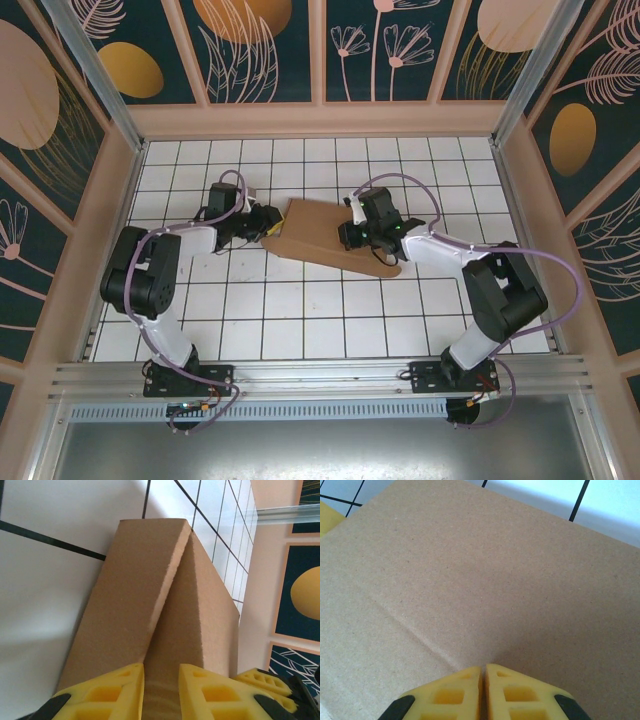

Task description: Fold the paper box

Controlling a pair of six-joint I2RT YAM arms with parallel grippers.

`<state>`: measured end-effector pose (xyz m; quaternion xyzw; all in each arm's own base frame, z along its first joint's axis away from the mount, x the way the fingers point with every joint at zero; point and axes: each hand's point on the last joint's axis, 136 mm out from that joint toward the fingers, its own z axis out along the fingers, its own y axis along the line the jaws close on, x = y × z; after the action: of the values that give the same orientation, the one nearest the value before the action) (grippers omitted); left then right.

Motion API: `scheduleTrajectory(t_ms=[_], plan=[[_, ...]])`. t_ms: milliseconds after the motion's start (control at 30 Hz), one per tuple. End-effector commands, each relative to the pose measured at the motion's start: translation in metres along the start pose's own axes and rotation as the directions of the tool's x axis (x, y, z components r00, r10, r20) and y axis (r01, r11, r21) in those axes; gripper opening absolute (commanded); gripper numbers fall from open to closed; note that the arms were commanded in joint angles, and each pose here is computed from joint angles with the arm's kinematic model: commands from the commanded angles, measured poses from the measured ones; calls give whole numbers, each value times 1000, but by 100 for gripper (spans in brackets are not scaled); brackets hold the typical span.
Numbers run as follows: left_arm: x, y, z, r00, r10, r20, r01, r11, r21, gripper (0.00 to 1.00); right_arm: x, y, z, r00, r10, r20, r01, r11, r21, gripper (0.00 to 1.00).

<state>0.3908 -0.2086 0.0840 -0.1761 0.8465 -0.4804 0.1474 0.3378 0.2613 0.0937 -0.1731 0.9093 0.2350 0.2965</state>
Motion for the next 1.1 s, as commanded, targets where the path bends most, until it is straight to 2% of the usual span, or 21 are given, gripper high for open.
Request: scheduleTrajectory(t_ms=[0, 133, 333, 433, 600, 933, 1067], plan=[[21, -37, -3, 997, 34, -63, -27, 994, 108, 25, 28, -13, 11, 994, 0, -113, 5, 999, 39, 15], [35, -46, -12, 996, 44, -72, -36, 993, 114, 27, 25, -14, 7, 993, -1, -116, 5, 999, 33, 21], [41, -31, -29, 996, 80, -44, -80, 997, -6, 47, 27, -13, 4, 990, -5, -142, 6, 1000, 8, 23], [44, -21, -30, 996, 79, -47, -81, 996, -41, 53, 28, -12, 6, 988, -6, -156, 6, 1000, 0, 23], [46, -5, -27, 995, 85, -61, -91, 991, -101, 54, 29, -13, 7, 986, -8, -167, 9, 1000, 4, 24], [59, -21, -17, 987, 100, -124, -105, 994, -40, 55, 33, -14, 11, 984, 4, -176, -3, 1000, 4, 25], [70, -17, -8, 986, 65, -156, -68, 998, -17, 55, 27, -13, 9, 987, 7, -159, -6, 1000, 8, 25]])
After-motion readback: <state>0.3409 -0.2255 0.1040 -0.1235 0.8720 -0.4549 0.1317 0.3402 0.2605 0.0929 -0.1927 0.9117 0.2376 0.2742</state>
